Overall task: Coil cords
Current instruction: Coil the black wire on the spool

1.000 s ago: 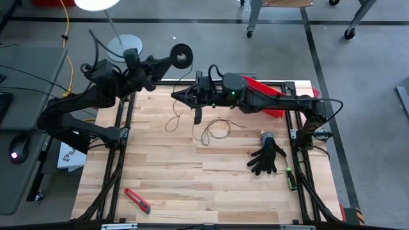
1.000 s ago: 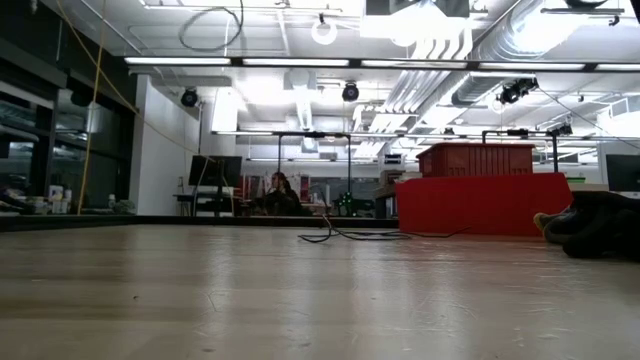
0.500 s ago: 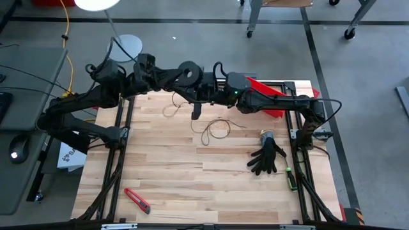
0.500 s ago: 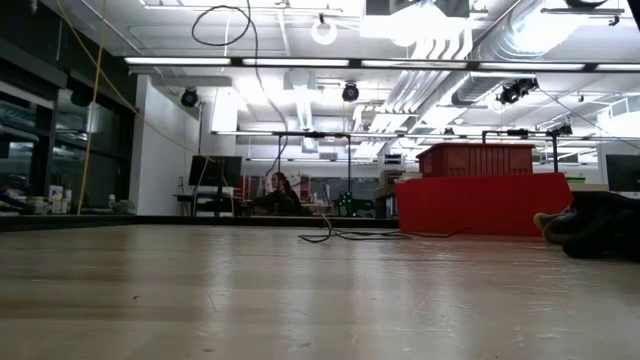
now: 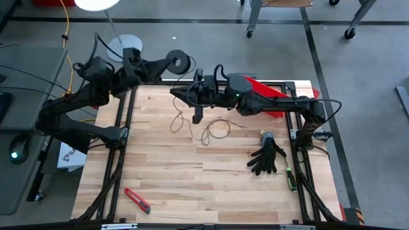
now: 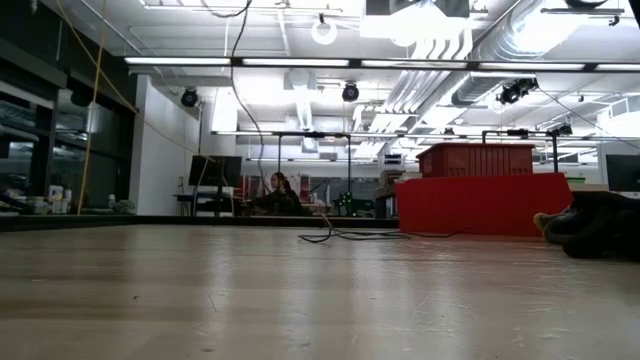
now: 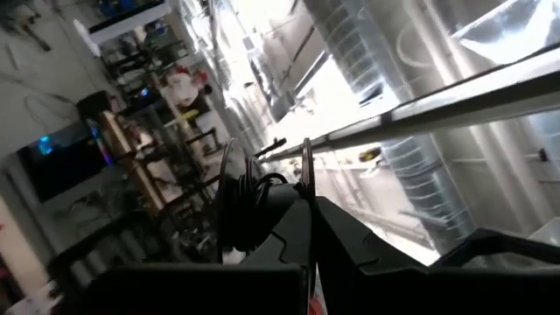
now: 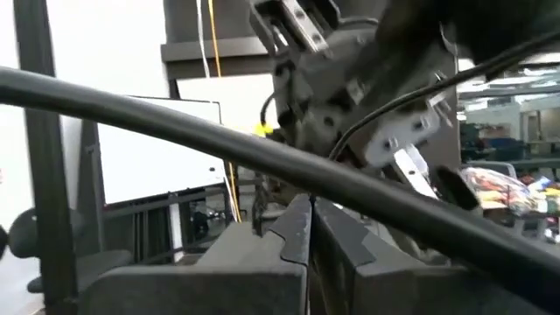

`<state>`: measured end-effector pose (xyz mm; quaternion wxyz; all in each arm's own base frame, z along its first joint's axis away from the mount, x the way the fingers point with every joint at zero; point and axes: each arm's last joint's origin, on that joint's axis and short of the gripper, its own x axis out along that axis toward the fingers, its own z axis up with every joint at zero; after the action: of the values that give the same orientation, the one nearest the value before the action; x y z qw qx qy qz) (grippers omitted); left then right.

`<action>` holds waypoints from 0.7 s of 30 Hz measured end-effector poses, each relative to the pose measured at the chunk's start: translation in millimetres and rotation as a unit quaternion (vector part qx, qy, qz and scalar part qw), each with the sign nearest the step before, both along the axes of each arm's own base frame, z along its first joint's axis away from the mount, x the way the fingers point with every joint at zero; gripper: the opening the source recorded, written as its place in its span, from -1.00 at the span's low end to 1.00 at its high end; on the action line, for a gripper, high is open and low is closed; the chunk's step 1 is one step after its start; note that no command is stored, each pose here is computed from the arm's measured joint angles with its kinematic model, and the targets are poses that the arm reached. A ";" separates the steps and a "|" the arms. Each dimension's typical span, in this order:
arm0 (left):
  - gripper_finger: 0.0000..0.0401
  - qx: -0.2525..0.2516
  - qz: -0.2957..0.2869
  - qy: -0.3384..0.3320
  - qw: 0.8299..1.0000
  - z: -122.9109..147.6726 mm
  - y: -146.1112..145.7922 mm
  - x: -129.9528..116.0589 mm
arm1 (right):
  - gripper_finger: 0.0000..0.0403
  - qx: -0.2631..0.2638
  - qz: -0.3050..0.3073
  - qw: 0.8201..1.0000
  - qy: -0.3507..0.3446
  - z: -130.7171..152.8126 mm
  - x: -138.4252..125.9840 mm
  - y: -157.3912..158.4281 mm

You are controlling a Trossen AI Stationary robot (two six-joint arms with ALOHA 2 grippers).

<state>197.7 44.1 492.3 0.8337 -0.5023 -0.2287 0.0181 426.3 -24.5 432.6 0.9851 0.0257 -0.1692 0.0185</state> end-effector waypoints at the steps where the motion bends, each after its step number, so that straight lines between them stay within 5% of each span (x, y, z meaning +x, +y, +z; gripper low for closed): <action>1: -1.00 0.000 0.002 0.008 1.000 -1.5 0.2 1.0 | -1.00 0.000 0.000 1.000 -0.002 0.3 -0.1 0.0; 8: -1.00 -0.024 0.003 0.021 0.999 -8.0 3.2 12.0 | -1.00 -0.003 -0.004 1.000 0.004 -0.8 0.2 -0.9; 21: -1.00 -0.091 -0.099 -0.008 0.991 -10.0 -12.8 29.7 | -1.00 0.003 -0.026 1.000 0.000 -5.8 4.5 -13.2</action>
<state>227.4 31.3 482.4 0.7802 -0.5965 -0.1821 -0.0481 430.8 -37.7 426.9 0.9852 0.0243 -0.1694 -0.0071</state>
